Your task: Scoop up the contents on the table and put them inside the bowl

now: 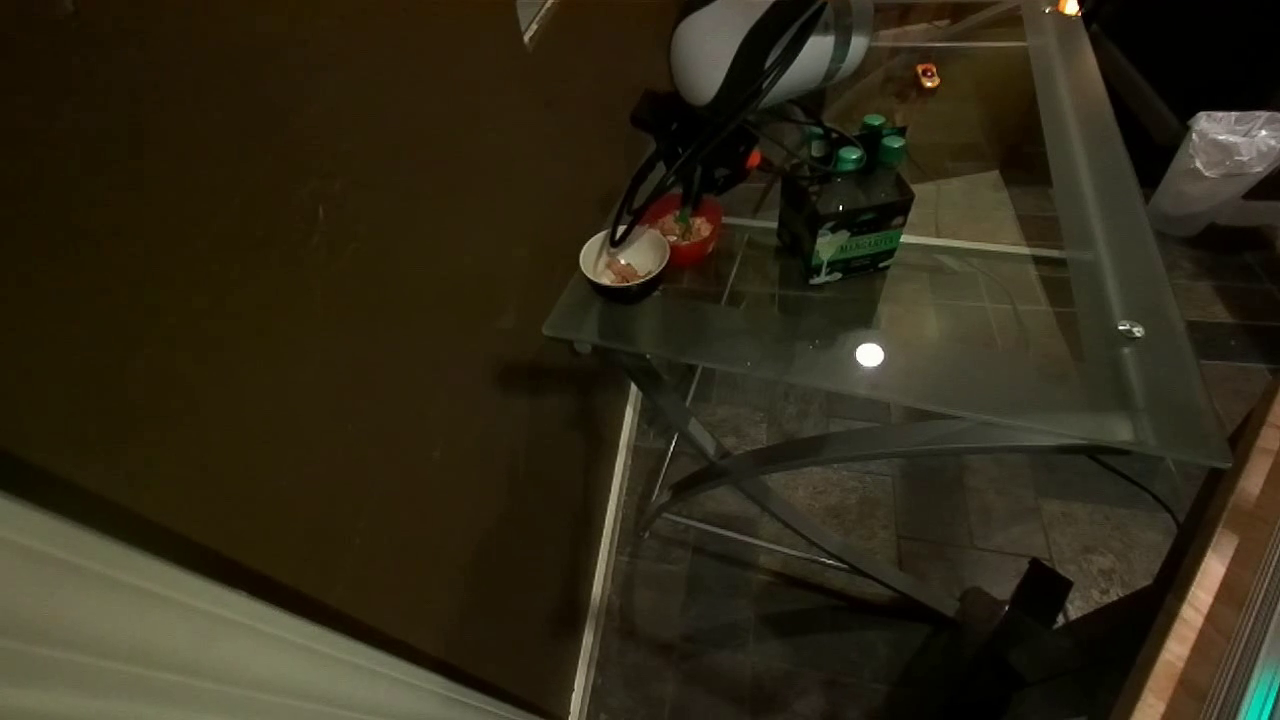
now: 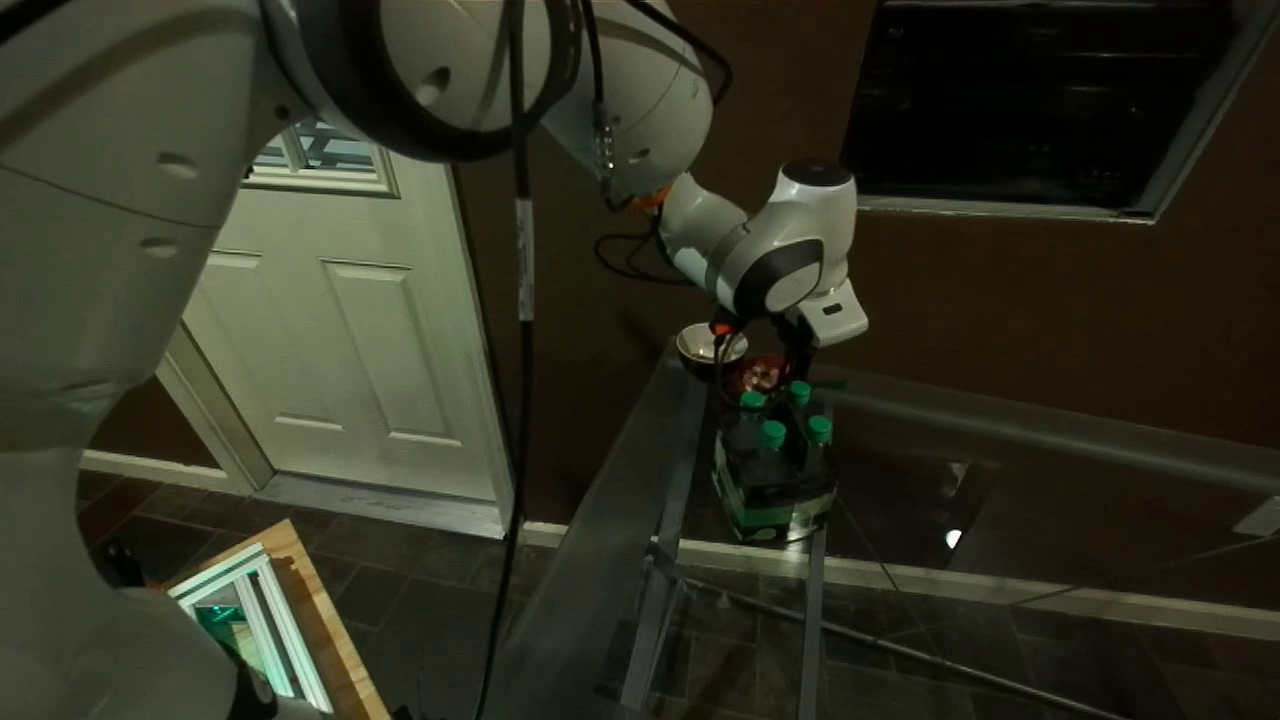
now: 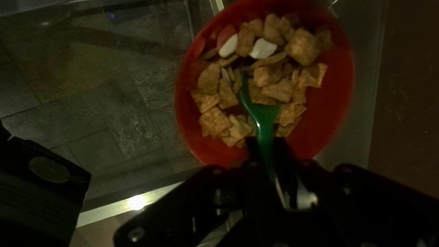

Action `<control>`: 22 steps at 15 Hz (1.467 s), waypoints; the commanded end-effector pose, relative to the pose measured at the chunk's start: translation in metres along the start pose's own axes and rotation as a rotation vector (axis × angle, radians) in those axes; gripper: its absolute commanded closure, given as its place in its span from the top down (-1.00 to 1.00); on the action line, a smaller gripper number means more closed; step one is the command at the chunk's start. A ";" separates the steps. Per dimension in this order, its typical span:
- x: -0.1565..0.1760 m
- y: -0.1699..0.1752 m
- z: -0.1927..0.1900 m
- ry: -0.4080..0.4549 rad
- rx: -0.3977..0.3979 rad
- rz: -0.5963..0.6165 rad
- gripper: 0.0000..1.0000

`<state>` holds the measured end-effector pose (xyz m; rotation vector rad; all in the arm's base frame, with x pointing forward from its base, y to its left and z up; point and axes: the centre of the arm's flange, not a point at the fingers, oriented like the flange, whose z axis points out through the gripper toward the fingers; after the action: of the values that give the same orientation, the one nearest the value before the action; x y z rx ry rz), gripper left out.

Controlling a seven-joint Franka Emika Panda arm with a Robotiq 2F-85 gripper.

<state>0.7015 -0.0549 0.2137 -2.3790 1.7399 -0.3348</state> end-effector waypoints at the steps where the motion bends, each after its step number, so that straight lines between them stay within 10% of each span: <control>1: 0.008 -0.001 -0.015 -0.050 0.001 0.002 -0.92; 22: 0.004 0.005 -0.076 -0.083 0.049 -0.073 -0.92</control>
<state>0.6963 -0.0713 0.2711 -2.3858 1.6378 -0.3216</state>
